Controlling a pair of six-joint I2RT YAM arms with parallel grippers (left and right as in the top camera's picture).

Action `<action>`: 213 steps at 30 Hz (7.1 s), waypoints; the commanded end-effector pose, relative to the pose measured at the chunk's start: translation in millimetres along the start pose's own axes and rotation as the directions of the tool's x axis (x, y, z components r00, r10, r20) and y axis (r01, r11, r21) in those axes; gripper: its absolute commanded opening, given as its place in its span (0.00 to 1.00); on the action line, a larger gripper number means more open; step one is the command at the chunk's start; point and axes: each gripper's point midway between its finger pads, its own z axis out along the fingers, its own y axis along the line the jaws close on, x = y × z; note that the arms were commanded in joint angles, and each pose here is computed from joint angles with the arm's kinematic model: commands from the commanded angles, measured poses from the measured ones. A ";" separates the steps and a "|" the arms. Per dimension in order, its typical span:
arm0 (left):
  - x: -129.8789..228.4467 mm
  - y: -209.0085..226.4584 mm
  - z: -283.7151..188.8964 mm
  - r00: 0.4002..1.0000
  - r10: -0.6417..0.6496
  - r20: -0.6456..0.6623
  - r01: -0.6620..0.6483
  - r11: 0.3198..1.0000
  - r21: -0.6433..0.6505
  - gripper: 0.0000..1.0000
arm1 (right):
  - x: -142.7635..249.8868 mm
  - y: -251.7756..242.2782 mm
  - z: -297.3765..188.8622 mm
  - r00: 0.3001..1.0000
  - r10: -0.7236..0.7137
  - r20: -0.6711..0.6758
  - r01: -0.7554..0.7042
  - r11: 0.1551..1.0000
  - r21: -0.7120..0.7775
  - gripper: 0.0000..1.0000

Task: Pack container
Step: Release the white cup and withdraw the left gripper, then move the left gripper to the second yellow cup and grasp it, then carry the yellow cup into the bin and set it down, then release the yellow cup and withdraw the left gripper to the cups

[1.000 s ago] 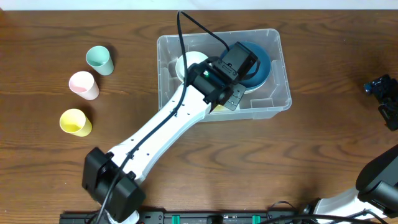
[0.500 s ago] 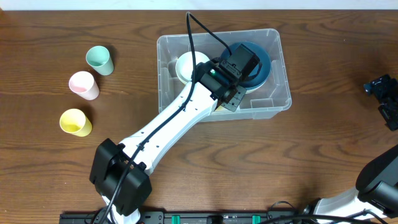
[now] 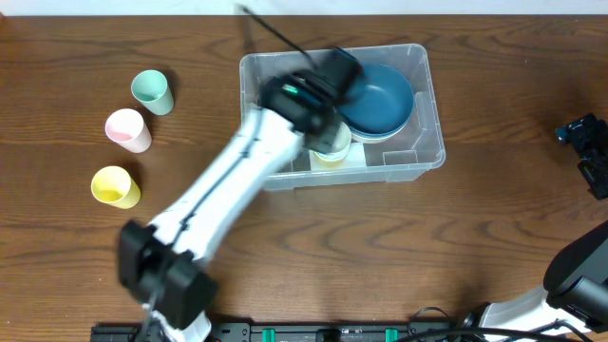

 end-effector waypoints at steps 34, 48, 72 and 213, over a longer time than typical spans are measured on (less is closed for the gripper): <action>168.0 293.7 30.1 0.559 -0.829 -0.025 0.770 0.530 -0.357 0.49 | -0.7 -2.5 1.4 1.000 0.015 0.003 -0.015 1.000 0.012 0.99; 172.9 301.1 76.1 0.560 -0.828 -0.023 0.767 0.528 -0.364 0.49 | -0.7 -2.5 1.4 1.000 0.015 0.003 -0.015 1.000 0.012 0.99; 183.2 269.2 114.4 0.473 -0.854 -0.218 0.816 0.518 -0.257 0.06 | -0.7 -2.4 1.4 1.000 0.015 0.003 -0.015 1.000 0.012 0.99; -21.5 119.5 -33.6 0.934 -0.338 0.114 0.338 0.941 0.023 0.54 | -0.7 -2.5 1.4 1.000 0.015 0.003 -0.015 1.000 0.012 0.99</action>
